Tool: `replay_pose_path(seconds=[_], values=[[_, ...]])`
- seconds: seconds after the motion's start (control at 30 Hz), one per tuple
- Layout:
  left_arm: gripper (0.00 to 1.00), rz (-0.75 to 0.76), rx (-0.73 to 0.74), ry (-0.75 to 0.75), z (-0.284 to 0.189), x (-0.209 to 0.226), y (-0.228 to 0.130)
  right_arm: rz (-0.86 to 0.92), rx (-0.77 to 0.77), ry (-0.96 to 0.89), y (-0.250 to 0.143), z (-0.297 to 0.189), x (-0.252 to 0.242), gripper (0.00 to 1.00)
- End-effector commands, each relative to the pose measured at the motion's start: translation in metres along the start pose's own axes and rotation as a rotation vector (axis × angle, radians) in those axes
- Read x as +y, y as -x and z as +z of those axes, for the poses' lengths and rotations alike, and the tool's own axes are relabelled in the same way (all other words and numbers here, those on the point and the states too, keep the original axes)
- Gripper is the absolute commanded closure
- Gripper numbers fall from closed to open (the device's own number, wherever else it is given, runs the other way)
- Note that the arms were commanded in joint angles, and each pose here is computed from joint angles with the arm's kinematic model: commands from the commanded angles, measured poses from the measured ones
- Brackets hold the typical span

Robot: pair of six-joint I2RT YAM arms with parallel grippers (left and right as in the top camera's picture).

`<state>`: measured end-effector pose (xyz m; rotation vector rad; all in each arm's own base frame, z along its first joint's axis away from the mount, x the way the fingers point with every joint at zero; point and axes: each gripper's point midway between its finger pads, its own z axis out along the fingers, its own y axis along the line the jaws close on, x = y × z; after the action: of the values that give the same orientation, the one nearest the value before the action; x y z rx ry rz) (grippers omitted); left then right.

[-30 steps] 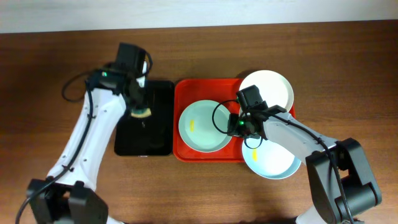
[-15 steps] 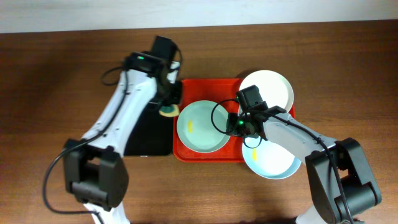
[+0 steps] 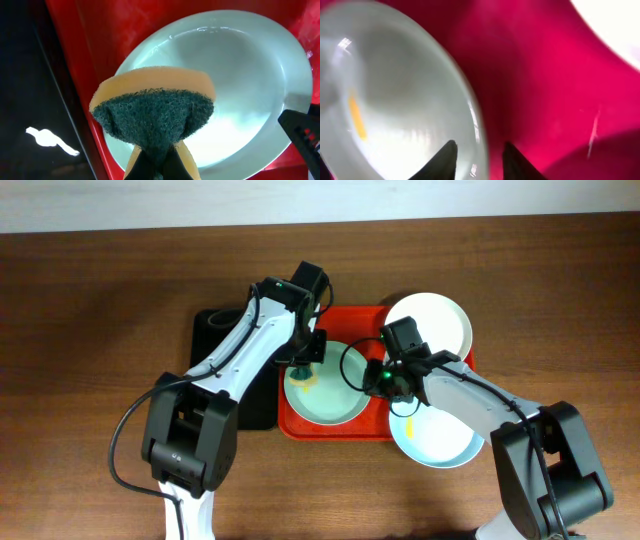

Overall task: Clean dirty plates on tray and stack at the side
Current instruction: 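Lower the sponge onto the light green plate with the left gripper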

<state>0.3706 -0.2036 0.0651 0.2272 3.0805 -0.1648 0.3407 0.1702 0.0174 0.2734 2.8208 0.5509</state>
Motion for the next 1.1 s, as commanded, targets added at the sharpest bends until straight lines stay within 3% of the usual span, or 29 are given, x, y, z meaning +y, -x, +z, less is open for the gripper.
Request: replay_pose_path(seconds=[0.0, 0.03, 0.23, 0.3, 0.63, 1.07], values=[[1.00, -0.020, -0.007, -0.014, 0.000, -0.003, 0.004, -0.061, -0.032, -0.024, 0.004, 0.002, -0.002, 0.83], [1.00, -0.020, -0.006, -0.014, 0.000, -0.003, 0.004, -0.060, -0.041, -0.039, 0.006, 0.002, -0.005, 0.88], [1.00, -0.019, -0.006, -0.014, 0.000, -0.003, 0.004, -0.056, -0.027, -0.070, 0.001, 0.002, -0.011, 0.89], [1.00, -0.019, -0.006, -0.014, 0.000, -0.003, 0.004, -0.055, -0.023, -0.076, 0.000, 0.003, -0.013, 0.96], [1.00, 0.068, -0.013, -0.013, 0.001, -0.012, 0.002, -0.029, -0.009, -0.105, -0.003, -0.001, -0.021, 0.96], [1.00, 0.078, -0.020, 0.107, 0.022, 0.003, 0.008, -0.029, -0.002, -0.108, -0.005, -0.002, -0.021, 0.96]])
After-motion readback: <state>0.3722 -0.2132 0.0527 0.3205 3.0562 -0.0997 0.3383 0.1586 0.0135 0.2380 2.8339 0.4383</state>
